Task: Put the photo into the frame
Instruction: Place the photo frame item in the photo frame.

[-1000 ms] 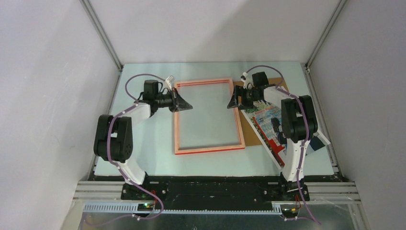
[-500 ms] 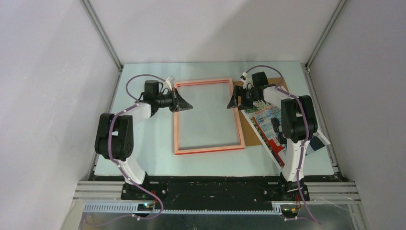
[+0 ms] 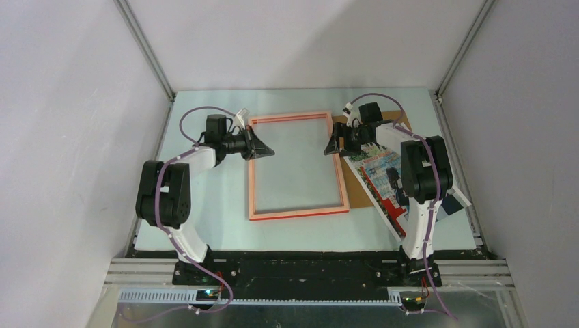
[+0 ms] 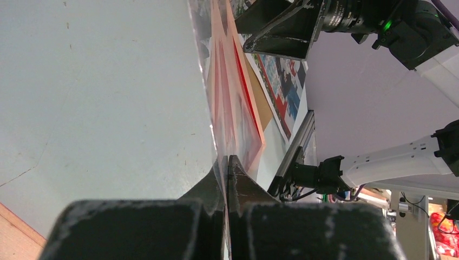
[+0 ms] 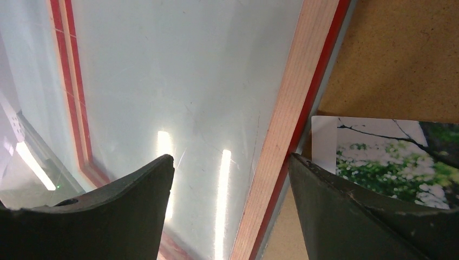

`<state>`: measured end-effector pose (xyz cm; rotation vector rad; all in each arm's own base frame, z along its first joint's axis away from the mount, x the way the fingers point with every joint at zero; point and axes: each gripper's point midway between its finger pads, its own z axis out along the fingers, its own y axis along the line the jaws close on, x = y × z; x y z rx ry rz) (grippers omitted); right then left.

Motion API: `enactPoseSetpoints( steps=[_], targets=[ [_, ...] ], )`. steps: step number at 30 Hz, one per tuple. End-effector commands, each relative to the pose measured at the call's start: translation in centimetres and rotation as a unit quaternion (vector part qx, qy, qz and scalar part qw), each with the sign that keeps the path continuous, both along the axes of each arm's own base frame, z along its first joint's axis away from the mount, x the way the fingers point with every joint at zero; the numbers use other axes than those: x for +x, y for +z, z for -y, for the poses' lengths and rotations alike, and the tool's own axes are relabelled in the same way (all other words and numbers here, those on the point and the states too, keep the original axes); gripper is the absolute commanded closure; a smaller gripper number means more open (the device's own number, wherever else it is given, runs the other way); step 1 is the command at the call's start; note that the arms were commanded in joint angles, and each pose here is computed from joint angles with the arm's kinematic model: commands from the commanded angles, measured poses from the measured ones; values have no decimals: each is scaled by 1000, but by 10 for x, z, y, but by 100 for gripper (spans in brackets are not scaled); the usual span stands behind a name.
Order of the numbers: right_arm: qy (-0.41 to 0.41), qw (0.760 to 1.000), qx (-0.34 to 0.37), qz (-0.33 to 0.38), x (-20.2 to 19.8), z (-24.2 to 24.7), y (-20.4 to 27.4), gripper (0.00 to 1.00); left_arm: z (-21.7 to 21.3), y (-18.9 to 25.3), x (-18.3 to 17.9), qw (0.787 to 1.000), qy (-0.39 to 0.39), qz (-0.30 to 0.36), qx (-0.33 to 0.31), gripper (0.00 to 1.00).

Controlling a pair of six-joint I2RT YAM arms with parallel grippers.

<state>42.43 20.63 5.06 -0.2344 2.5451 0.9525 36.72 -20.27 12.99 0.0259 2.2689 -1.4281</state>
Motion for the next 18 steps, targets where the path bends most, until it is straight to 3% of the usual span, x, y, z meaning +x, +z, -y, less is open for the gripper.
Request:
enactPoseSetpoints(
  steps=[1, 18],
  targets=[
    [12, 1000, 5, 20, 7, -7, 9, 18, -1, 14, 15, 999, 2, 43, 1, 100],
    [11, 1000, 4, 18, 7, -6, 7, 19, -3, 8, 18, 999, 7, 40, 6, 100]
  ],
)
